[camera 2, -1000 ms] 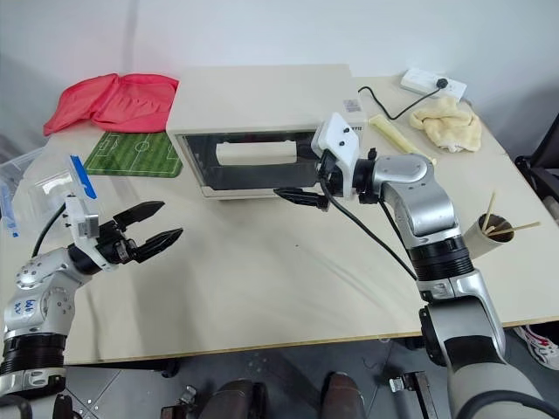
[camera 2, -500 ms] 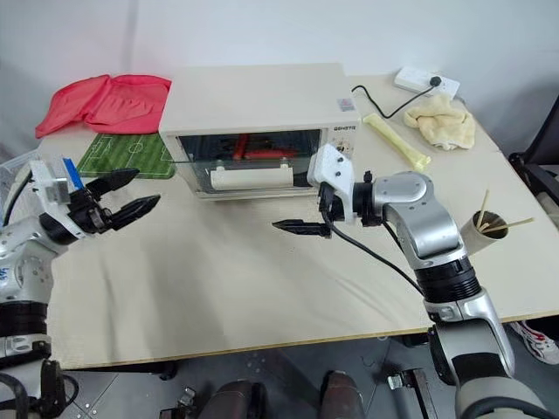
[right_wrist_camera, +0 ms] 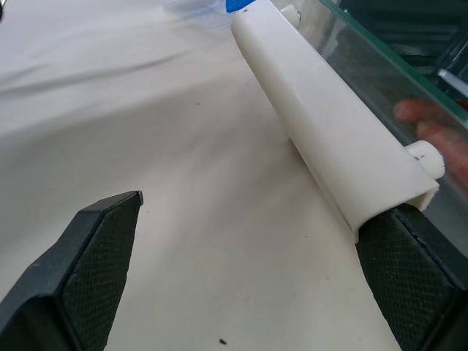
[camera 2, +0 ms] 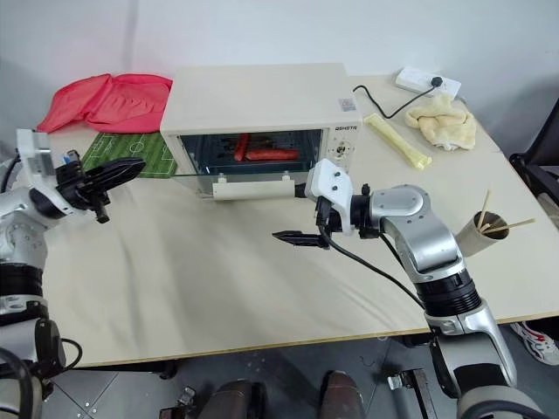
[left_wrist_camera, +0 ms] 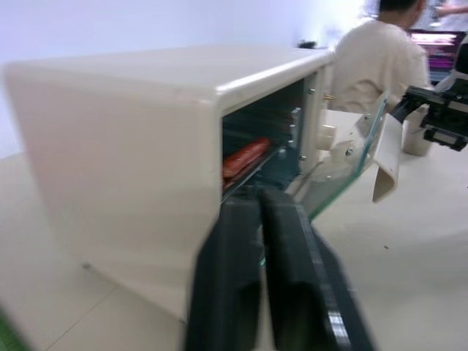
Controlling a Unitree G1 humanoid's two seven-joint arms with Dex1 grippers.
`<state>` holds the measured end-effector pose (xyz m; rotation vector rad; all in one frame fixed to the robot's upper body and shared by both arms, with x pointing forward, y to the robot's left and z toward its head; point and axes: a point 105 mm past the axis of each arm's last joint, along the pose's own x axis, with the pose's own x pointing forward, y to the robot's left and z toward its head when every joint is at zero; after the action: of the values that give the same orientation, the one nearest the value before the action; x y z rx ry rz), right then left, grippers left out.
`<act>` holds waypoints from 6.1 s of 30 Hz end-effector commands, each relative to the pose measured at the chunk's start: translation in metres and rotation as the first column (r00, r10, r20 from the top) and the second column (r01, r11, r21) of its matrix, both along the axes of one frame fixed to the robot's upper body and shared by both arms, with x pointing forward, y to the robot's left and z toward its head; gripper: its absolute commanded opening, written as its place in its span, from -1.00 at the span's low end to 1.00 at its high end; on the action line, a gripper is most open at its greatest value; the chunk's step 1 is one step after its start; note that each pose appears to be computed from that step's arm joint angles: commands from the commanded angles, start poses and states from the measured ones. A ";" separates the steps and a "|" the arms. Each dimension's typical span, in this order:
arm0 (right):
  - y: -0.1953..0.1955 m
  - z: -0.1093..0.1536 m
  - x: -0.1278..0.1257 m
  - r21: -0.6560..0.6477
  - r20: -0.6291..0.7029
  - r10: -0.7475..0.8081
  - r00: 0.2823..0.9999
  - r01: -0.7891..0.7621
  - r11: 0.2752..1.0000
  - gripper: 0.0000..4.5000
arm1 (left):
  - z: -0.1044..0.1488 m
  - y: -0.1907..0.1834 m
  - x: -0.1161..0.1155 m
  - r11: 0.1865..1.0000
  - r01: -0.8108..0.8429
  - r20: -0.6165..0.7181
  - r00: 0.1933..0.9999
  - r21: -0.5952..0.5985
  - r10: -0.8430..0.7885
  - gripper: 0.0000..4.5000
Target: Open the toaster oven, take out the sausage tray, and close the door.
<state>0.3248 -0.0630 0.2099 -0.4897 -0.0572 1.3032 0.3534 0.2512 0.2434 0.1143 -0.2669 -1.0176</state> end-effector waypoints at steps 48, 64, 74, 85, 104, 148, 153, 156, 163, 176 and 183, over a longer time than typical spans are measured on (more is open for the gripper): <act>-0.102 -0.010 -0.005 -0.307 0.228 -0.466 0.855 0.517 0.799 1.00 | -0.084 -0.070 -0.004 0.951 0.223 -0.296 0.942 0.212 -0.155 -0.99; 0.009 0.013 0.014 -0.164 0.488 -0.261 0.833 0.381 0.910 1.00 | -0.077 -0.073 -0.007 0.988 0.114 -0.150 0.984 0.109 -0.097 -0.99; 0.049 0.015 0.062 -0.198 0.695 -0.208 0.689 0.461 0.865 1.00 | -0.046 -0.063 -0.024 0.976 0.038 -0.050 0.997 -0.213 -0.050 -0.60; 0.068 0.012 0.093 -0.173 0.739 -0.232 0.632 0.511 0.842 1.00 | -0.047 -0.040 -0.040 0.935 -0.180 -0.006 0.982 -0.304 0.188 0.85; 0.067 0.007 0.115 -0.188 0.769 -0.225 0.599 0.547 0.816 0.32 | -0.056 -0.051 -0.038 0.927 -0.227 -0.033 0.973 -0.298 0.228 1.00; 0.092 0.026 0.099 -0.157 0.847 -0.142 0.512 0.496 0.854 -0.97 | -0.062 -0.055 -0.030 0.931 -0.237 -0.060 0.971 -0.277 0.230 1.00; 0.090 0.020 0.094 -0.166 0.842 -0.142 0.520 0.502 0.849 -0.97 | -0.062 -0.057 -0.029 0.932 -0.233 -0.063 0.972 -0.277 0.225 1.00; 0.090 0.020 0.093 -0.169 0.846 -0.138 0.515 0.505 0.846 -0.97 | -0.061 -0.057 -0.028 0.932 -0.233 -0.061 0.972 -0.279 0.225 1.00; 0.089 0.027 0.084 -0.139 0.864 -0.143 0.482 0.503 0.853 -0.97 | -0.062 -0.055 -0.029 0.931 -0.236 -0.062 0.972 -0.277 0.228 1.00; 0.090 0.025 0.041 -0.104 0.869 -0.136 0.476 0.444 0.890 -0.97 | -0.055 -0.041 -0.036 0.941 -0.200 -0.146 0.975 -0.273 0.165 1.00; 0.088 0.017 0.028 -0.140 0.876 -0.089 0.474 0.425 0.894 -0.97 | -0.054 -0.033 -0.036 0.939 -0.217 -0.165 0.970 -0.268 0.177 1.00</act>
<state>0.3711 0.0108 0.1984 -1.4115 -0.4344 0.6441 0.3214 0.2143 0.1770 -0.2025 -0.2264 -0.7680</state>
